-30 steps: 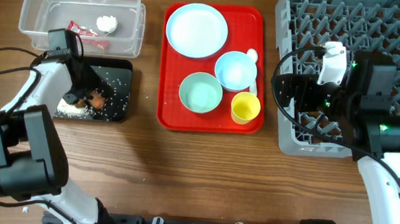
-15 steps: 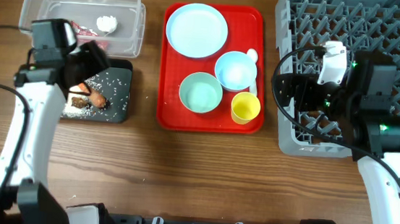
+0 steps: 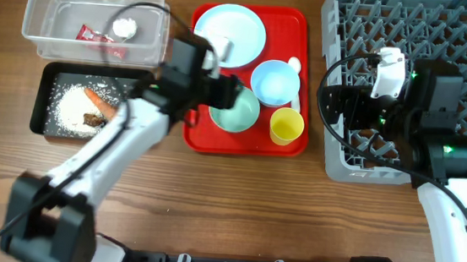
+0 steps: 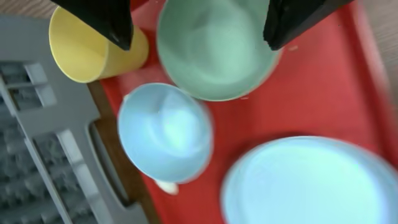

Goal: Sort waste into correct bins and load items into the dishwasher rack
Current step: 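Reach the left gripper to the yellow cup and grasp its rim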

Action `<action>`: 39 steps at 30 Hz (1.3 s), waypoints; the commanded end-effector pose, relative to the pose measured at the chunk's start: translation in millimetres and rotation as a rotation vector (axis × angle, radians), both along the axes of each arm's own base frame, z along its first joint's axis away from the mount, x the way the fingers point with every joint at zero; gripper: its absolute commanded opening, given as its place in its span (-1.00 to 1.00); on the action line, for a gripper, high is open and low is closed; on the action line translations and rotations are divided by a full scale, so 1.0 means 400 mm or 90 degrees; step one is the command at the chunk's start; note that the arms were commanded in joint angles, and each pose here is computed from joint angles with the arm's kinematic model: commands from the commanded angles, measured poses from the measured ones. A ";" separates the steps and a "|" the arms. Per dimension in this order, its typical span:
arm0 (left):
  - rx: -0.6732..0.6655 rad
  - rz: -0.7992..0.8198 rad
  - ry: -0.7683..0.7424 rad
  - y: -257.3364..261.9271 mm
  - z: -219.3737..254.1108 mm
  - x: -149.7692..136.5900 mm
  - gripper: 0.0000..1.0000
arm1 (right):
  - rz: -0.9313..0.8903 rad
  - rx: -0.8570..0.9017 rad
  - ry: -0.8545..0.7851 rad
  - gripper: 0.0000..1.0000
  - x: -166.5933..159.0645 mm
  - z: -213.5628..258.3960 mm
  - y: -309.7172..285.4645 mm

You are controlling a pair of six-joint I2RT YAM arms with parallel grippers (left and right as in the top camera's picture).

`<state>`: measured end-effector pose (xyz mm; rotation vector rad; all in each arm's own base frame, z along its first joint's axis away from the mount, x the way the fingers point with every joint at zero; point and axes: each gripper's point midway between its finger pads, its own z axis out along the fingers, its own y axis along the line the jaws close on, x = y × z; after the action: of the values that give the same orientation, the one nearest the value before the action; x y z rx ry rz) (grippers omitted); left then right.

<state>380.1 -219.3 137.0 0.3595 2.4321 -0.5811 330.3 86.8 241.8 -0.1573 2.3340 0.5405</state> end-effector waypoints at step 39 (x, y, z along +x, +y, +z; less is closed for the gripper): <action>0.106 -0.267 0.121 -0.235 -0.113 -0.105 0.23 | -0.007 -0.001 -0.006 0.99 0.006 0.017 0.000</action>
<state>333.0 -311.3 85.8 0.8996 2.6487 -0.6184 329.1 86.3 240.3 -0.1541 2.3427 0.5380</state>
